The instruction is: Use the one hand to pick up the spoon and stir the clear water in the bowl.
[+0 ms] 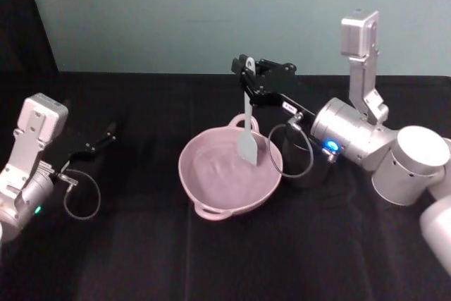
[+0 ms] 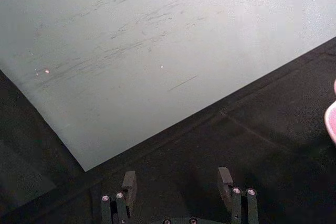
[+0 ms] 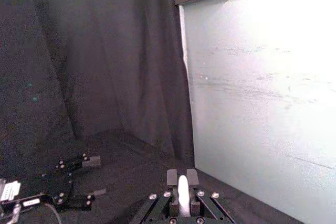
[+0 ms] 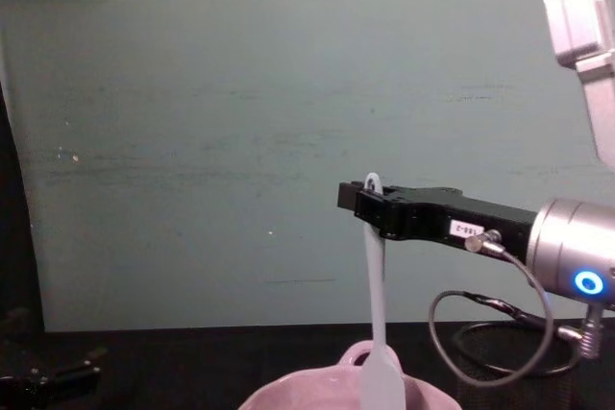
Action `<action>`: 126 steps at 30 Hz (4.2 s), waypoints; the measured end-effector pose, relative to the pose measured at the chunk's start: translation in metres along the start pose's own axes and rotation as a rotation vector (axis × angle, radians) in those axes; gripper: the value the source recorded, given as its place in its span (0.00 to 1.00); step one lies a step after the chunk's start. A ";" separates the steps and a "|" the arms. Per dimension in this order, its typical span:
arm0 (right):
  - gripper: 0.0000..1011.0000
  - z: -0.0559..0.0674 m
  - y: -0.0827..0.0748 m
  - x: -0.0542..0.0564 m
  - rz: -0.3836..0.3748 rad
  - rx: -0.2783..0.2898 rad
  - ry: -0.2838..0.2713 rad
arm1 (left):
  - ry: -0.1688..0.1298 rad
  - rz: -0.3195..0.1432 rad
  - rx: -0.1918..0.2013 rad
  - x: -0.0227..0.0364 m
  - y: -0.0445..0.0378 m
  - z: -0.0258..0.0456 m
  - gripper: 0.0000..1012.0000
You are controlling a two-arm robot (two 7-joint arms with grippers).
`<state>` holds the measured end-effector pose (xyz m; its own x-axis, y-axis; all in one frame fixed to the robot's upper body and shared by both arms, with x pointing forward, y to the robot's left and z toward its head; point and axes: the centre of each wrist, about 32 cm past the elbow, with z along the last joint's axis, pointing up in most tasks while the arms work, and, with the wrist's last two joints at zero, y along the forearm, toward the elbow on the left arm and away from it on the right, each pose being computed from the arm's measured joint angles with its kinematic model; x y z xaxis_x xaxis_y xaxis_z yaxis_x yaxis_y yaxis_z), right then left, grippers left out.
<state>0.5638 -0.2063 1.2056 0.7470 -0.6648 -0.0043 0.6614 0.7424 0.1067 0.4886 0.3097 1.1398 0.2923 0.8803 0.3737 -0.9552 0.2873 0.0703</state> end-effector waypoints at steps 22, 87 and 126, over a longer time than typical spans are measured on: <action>0.11 -0.009 0.003 -0.038 0.090 0.008 0.020 | 0.000 0.000 0.000 0.0000 0.0000 0.0000 1.00; 0.11 -0.014 0.020 -0.038 0.104 0.003 0.045 | 0.000 0.000 0.000 0.0000 0.0000 0.0000 1.00; 0.11 -0.002 -0.006 -0.011 0.000 -0.007 0.001 | 0.000 0.000 0.000 0.0000 0.0000 0.0000 1.00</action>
<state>0.5523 -0.2034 1.2035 0.7473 -0.6645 -0.0050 0.6615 0.7432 0.0998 0.4886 0.3097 1.1398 0.2923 0.8803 0.3738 -0.9552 0.2873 0.0703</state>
